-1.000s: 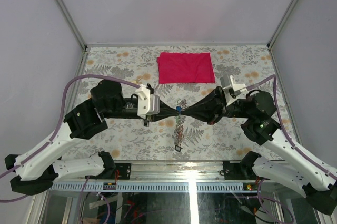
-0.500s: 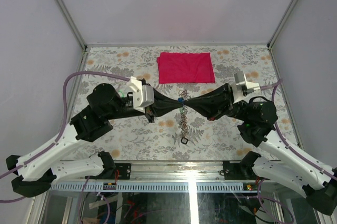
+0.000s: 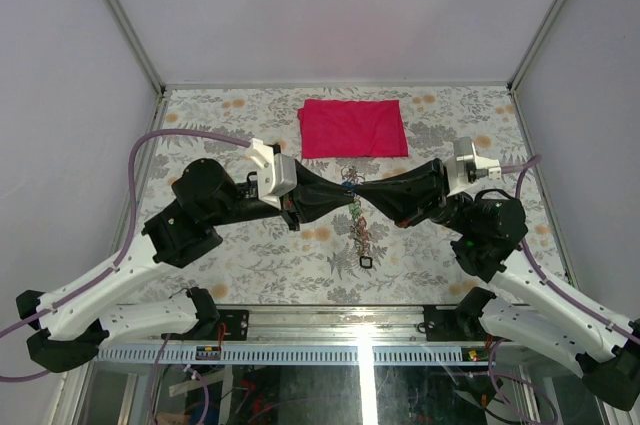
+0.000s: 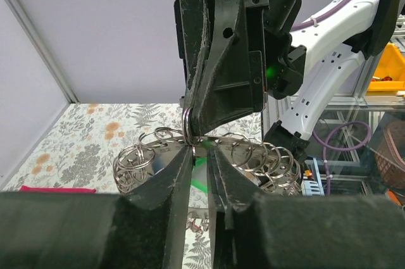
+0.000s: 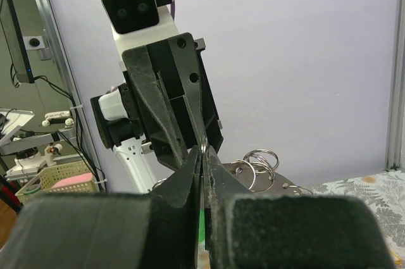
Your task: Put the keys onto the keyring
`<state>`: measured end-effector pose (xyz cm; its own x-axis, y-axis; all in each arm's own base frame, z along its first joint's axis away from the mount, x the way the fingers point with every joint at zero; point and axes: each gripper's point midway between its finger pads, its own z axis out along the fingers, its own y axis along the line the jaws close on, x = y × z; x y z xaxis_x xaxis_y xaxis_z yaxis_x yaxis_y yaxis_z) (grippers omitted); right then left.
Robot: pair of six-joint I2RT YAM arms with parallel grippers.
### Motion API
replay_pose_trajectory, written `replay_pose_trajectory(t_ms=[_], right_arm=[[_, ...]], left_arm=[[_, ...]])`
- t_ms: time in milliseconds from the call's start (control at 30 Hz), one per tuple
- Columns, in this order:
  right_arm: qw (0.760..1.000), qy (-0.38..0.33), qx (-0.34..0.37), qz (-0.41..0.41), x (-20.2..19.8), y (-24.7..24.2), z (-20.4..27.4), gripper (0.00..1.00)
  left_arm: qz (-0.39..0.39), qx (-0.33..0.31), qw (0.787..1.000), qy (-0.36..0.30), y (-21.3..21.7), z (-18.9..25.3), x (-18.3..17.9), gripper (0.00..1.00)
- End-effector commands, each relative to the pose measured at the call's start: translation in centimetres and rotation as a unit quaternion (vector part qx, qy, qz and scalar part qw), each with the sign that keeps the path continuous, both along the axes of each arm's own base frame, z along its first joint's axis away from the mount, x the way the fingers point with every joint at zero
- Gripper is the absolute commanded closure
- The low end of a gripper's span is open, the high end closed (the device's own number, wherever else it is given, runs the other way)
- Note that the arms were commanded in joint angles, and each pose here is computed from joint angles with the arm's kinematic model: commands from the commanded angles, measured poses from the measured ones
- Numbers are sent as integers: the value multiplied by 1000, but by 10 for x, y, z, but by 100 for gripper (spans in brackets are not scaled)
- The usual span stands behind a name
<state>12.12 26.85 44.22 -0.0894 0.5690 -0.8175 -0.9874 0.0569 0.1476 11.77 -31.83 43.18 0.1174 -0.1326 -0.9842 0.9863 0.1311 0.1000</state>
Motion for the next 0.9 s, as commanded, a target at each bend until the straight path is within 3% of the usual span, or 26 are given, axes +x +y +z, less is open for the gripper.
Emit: replay_pose_trajectory(t_ms=[0,867], right_arm=[[996,-79,35,-9,-21,-17,46,100],[994,-107,2,22,-34,-12,46,100]], left_arm=[[-14,-49,998,-22,6,30,-10,82],[-38,-37,999,-8,-5,17,-12,80]])
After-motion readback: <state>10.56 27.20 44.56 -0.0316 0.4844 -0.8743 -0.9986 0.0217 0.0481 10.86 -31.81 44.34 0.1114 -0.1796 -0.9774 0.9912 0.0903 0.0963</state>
